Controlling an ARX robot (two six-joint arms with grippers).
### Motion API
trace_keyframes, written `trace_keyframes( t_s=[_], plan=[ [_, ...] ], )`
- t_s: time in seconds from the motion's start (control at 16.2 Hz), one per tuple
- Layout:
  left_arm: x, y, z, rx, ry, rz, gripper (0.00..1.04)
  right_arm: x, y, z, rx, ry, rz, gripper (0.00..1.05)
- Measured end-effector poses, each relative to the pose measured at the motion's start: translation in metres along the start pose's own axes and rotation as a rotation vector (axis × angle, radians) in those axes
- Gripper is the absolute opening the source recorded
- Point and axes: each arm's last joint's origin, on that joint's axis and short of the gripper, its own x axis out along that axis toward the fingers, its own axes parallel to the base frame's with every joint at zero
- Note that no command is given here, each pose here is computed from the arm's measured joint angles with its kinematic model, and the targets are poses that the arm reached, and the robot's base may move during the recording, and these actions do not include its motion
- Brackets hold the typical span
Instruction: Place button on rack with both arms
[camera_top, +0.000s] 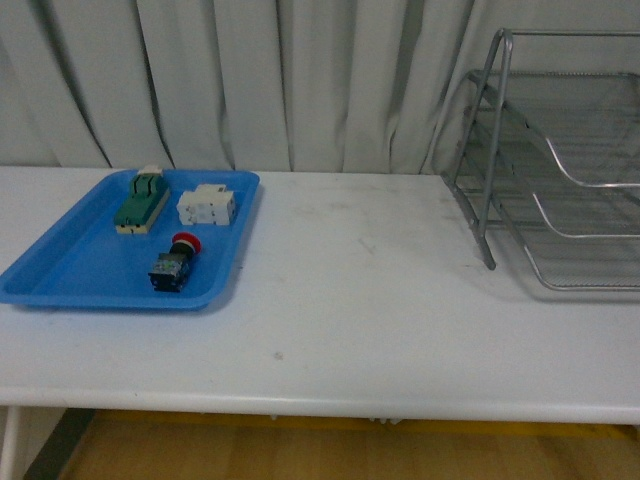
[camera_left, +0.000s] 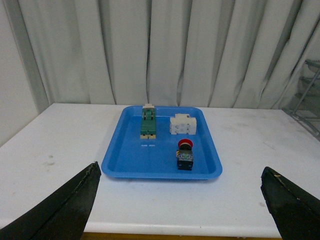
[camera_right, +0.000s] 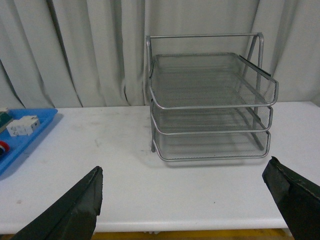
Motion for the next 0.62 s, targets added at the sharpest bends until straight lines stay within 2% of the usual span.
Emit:
trace_keyframes(
  t_s=[0.12,0.19,0.25,0.37,0.43,0.62],
  plan=[
    [0.0,0.0,0.0,0.0,0.0,0.0,0.98,0.0,0.0,0.0,0.0,0.0,0.0,0.98],
    [0.0,0.0,0.0,0.0,0.0,0.0,0.98,0.001,0.0,0.003,0.036,-0.027,0.058,0.98],
    [0.0,0.0,0.0,0.0,-0.001,0.0,0.98,0.006,-0.006,0.011,0.091,-0.077,0.148,0.98],
    [0.0,0.0,0.0,0.0,0.0,-0.001,0.98,0.027,-0.02,0.021,0.31,-0.016,0.321,0.98],
    [0.0,0.0,0.0,0.0,0.0,-0.001,0.98,0.045,-0.029,0.037,0.368,-0.038,0.362,0.98],
    [0.0,0.0,0.0,0.0,0.0,-0.001,0.98,0.103,-0.076,0.083,0.432,-0.191,0.236,0.98]
  ],
)
